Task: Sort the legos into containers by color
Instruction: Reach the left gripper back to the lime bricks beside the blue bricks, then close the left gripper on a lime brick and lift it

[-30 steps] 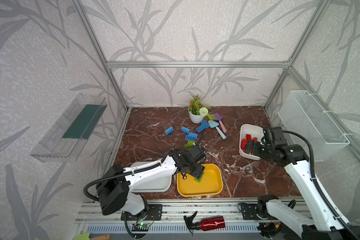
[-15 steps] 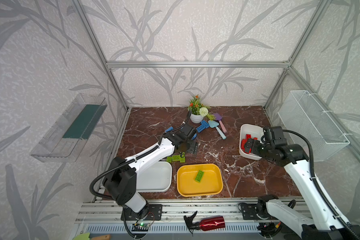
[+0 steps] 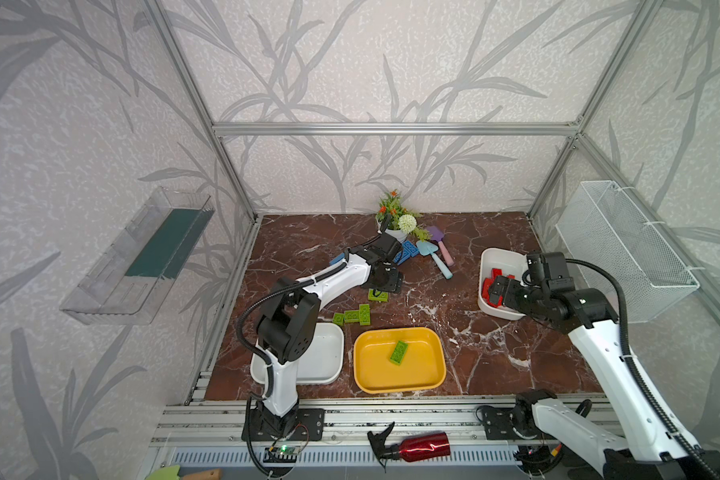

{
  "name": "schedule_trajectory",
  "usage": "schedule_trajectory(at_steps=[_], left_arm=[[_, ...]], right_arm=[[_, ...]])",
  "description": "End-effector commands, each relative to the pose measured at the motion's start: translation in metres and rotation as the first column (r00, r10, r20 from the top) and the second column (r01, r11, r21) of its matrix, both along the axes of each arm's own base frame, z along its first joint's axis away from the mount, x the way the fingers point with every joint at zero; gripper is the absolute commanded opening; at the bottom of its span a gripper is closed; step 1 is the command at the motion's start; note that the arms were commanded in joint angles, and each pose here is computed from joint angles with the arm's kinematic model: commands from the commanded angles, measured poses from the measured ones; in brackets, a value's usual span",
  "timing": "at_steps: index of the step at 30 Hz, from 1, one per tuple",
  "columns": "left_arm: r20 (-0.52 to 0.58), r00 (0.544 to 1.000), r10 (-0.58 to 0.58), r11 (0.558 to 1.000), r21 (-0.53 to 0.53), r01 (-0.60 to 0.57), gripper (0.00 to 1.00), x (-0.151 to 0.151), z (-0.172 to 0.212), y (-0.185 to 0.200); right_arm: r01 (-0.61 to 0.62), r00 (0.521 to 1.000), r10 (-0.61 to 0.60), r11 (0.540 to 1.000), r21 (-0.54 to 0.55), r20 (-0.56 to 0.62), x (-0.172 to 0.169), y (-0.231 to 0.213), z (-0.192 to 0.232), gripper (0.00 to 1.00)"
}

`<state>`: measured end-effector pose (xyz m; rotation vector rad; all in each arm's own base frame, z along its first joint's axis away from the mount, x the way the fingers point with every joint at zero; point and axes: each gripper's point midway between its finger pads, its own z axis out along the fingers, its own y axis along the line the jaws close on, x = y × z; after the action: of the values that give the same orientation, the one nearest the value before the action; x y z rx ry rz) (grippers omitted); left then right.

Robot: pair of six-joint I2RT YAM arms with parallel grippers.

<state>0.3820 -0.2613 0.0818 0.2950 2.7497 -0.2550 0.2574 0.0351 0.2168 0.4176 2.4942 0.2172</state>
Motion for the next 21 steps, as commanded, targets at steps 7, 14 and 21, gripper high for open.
schedule_trajectory(at_steps=[7, 14, 21], left_arm=[[-0.039, 0.998, -0.053, 0.998, 0.032, 0.055, 0.81, 0.017, -0.022, 0.006], [-0.063, 0.997, -0.055, 0.997, 0.045, 0.058, 0.71, 0.021, -0.039, 0.009], [-0.073, 0.996, -0.048, 0.998, 0.032, 0.051, 0.64, 0.029, -0.049, 0.005]], right_arm=[[0.007, 1.000, -0.007, 1.000, -0.028, -0.002, -0.012, -0.006, 0.000, 0.99], [0.021, 1.000, -0.021, 0.999, -0.037, -0.003, -0.016, -0.009, 0.001, 0.99], [0.012, 1.000, -0.013, 0.998, -0.059, -0.018, -0.019, -0.011, 0.000, 0.99]])
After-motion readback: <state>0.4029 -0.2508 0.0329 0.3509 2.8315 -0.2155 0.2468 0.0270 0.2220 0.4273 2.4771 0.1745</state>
